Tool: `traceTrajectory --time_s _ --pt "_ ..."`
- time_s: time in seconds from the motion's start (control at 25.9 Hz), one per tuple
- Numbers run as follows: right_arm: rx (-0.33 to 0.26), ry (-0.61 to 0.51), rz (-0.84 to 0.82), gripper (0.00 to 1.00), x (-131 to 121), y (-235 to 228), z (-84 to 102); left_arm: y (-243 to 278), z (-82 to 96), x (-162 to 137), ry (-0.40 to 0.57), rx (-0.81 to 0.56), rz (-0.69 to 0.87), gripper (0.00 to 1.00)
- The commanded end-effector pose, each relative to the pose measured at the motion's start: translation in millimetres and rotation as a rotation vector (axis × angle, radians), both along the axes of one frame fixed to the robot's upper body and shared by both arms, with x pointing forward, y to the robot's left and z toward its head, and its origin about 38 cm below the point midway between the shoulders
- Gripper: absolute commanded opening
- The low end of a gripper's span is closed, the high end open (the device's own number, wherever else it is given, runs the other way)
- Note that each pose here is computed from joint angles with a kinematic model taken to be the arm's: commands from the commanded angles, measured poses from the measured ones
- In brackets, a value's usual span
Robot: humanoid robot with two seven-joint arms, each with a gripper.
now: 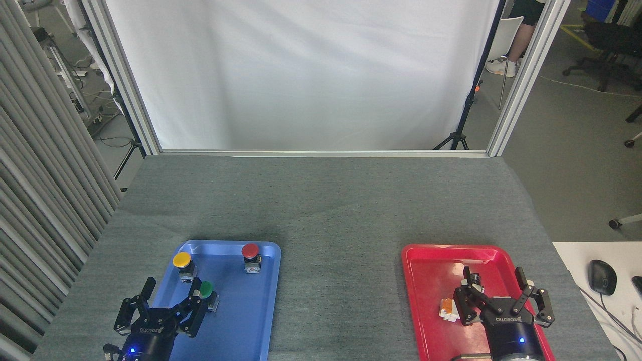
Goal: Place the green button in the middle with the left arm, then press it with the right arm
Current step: 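Move the left hand toward the green button on the blue tray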
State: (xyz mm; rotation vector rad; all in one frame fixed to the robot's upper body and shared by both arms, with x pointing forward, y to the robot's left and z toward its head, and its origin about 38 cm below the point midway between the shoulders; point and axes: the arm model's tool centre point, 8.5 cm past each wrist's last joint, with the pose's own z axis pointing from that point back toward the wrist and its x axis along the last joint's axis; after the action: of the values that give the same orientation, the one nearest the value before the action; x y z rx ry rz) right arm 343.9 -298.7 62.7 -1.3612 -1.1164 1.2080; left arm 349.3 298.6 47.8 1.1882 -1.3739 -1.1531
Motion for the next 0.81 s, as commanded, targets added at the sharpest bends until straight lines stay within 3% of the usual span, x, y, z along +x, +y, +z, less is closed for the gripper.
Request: traceTrajectory --time_s 0.0,0.5,0.77 --pt "0.0 -0.002 -0.002 1.0 1.1 -0.3 0.8 1.6 -2.8 -1.5 0.009 0.006 -0.006 0.99" --pt "0.01 -0.011 0.022 1.0 6.5 8.8 3.4 2.5 -9.3 -7.5 0.031 0.008 -0.006 0.99" --pt "0.072 -0.004 0.054 1.0 8.8 21.3 -0.4 2.5 -5.6 -3.7 0.02 0.009 -0.004 0.99"
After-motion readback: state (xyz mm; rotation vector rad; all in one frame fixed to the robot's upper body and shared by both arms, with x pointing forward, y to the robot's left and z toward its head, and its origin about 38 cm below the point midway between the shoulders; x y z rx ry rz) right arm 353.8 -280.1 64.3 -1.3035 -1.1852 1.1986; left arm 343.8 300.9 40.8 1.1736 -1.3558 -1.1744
